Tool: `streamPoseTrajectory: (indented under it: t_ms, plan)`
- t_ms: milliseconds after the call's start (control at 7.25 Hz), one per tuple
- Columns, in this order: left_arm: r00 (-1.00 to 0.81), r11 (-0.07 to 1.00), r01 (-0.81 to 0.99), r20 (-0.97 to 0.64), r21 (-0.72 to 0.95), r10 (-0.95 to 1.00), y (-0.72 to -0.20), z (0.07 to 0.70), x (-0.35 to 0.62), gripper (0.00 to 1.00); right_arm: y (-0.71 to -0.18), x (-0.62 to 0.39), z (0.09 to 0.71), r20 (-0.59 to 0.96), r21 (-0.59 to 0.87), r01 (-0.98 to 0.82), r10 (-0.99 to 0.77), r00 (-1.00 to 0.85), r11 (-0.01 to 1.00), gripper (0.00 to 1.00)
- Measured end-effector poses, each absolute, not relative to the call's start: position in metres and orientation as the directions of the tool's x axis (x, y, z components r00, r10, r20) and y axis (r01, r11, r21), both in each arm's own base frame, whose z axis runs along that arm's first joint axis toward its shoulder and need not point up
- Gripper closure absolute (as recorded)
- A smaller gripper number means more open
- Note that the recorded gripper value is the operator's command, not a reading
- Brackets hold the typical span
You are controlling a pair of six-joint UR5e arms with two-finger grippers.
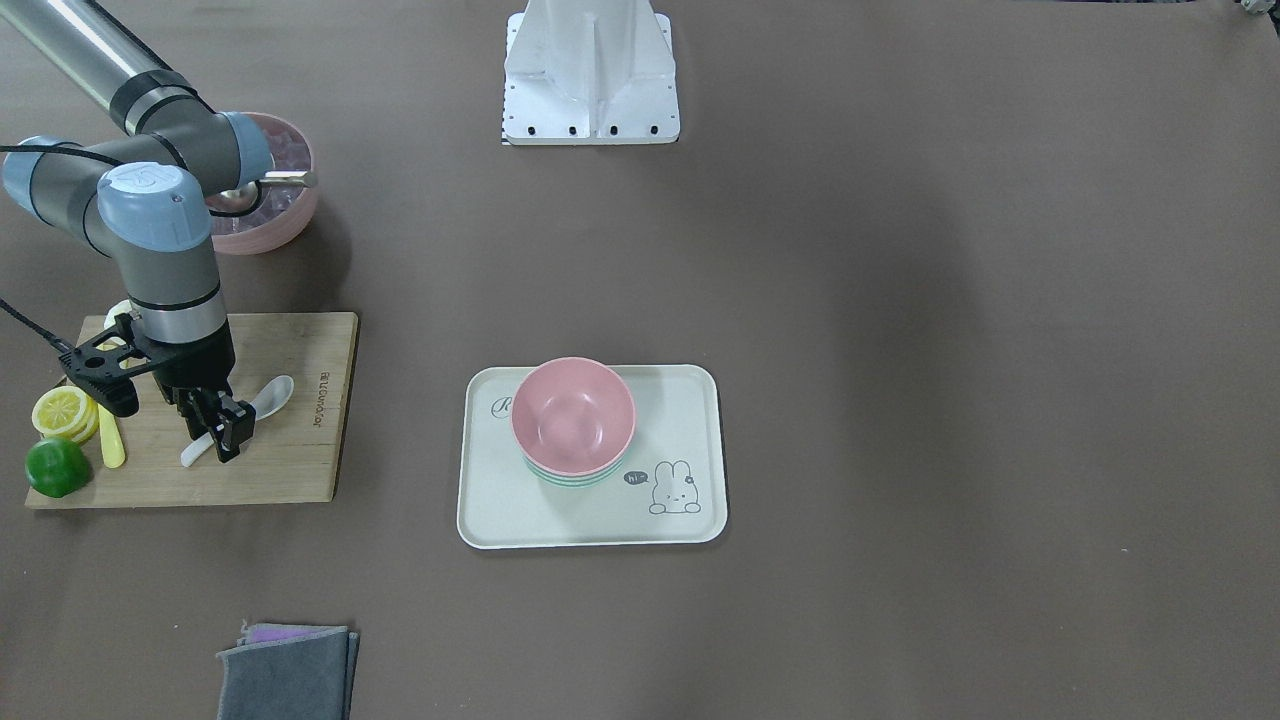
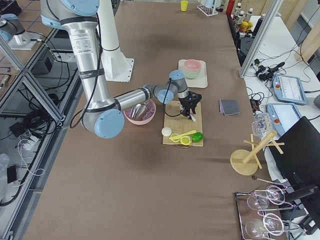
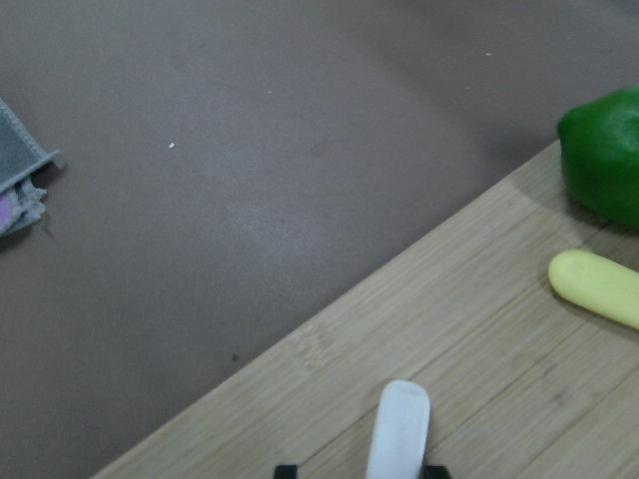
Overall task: Stack pink bowl on green and place spoon
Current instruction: 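Grasp the white spoon on the cutting board with the right gripper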
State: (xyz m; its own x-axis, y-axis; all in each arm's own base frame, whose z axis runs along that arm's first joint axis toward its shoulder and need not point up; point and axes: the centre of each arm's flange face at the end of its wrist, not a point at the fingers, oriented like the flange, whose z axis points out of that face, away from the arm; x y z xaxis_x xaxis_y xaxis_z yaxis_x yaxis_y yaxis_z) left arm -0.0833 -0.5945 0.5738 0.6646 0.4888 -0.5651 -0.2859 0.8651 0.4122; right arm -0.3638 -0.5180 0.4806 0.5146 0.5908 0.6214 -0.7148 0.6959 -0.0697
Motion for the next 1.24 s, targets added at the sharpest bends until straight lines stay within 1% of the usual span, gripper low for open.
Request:
streamPoseTrajectory:
  t_ms: [138, 276, 414, 828, 1103, 1241]
  plan:
    - [0.665, 0.866, -0.286, -0.566, 0.411, 0.488, -0.594, 0.574, -0.083, 0.01, -0.519, -0.364, 0.48, 0.623, -0.07, -0.716, 0.591, 0.513, 0.695, 0.7]
    - [0.664, 0.866, -0.285, -0.566, 0.411, 0.488, -0.595, 0.574, -0.083, 0.01, -0.519, -0.363, 0.478, 0.625, -0.07, -0.716, 0.59, 0.511, 0.694, 0.82]
    - [0.663, 0.866, -0.285, -0.567, 0.411, 0.488, -0.595, 0.574, -0.083, 0.01, -0.519, -0.362, 0.476, 0.627, -0.07, -0.717, 0.59, 0.508, 0.693, 1.0]
    - [0.663, 0.866, -0.285, -0.568, 0.411, 0.488, -0.595, 0.574, -0.082, 0.01, -0.518, -0.358, 0.461, 0.647, -0.083, -0.727, 0.592, 0.481, 0.682, 1.0]
    - [0.663, 0.867, -0.284, -0.569, 0.41, 0.486, -0.595, 0.575, -0.082, 0.01, -0.517, -0.348, 0.429, 0.683, -0.091, -0.729, 0.575, 0.451, 0.678, 1.0]
    - [0.663, 0.867, -0.284, -0.57, 0.41, 0.486, -0.595, 0.575, -0.082, 0.01, -0.522, -0.348, 0.403, 0.689, -0.093, -0.731, 0.574, 0.443, 0.676, 1.0]
